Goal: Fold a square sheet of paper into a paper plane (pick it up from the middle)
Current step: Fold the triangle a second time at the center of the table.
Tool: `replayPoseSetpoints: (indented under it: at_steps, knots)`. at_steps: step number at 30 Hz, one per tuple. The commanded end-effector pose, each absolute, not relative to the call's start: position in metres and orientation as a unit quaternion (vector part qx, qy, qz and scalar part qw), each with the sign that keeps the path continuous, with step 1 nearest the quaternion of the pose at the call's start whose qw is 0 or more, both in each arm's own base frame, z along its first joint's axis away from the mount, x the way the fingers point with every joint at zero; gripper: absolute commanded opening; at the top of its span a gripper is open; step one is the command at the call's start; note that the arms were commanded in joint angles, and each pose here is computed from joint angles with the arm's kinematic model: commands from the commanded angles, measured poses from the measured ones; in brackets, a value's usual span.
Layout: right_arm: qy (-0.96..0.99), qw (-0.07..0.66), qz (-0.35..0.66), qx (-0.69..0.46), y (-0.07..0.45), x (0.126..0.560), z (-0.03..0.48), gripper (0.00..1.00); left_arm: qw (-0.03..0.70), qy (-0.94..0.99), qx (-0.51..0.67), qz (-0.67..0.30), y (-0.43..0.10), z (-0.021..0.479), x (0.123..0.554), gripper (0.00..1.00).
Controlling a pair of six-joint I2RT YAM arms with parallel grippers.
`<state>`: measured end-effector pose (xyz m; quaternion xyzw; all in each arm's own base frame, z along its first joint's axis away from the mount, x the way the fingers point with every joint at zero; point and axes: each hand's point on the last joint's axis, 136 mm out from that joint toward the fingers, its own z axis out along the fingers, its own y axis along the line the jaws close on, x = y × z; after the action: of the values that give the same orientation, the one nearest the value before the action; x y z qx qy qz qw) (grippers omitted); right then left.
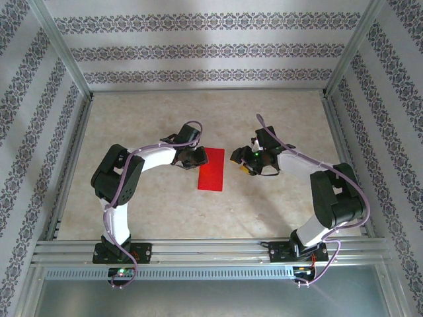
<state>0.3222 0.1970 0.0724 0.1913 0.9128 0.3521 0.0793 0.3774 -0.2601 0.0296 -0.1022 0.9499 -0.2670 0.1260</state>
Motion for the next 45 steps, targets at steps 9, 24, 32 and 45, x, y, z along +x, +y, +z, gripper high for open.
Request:
replayPoseSetpoints:
  at_steps: [9, 24, 32, 45]
  knots:
    - [0.907, 0.054, 0.371, 0.19, 0.212, 0.303, 0.075, 0.56, 0.081, 0.953, -0.207, -0.204, -0.227, -0.015, 0.354, 0.12]
    - [0.928, -0.038, 0.329, 0.168, 0.235, 0.267, 0.042, 0.47, 0.047, 0.937, -0.278, -0.204, -0.223, -0.027, 0.338, 0.12]
    - [0.928, -0.056, 0.336, 0.154, 0.244, 0.265, 0.034, 0.45, 0.046, 0.939, -0.278, -0.2, -0.221, -0.028, 0.337, 0.12]
    - [0.932, -0.072, 0.327, 0.137, 0.251, 0.26, 0.026, 0.42, 0.045, 0.94, -0.276, -0.197, -0.22, -0.029, 0.337, 0.11]
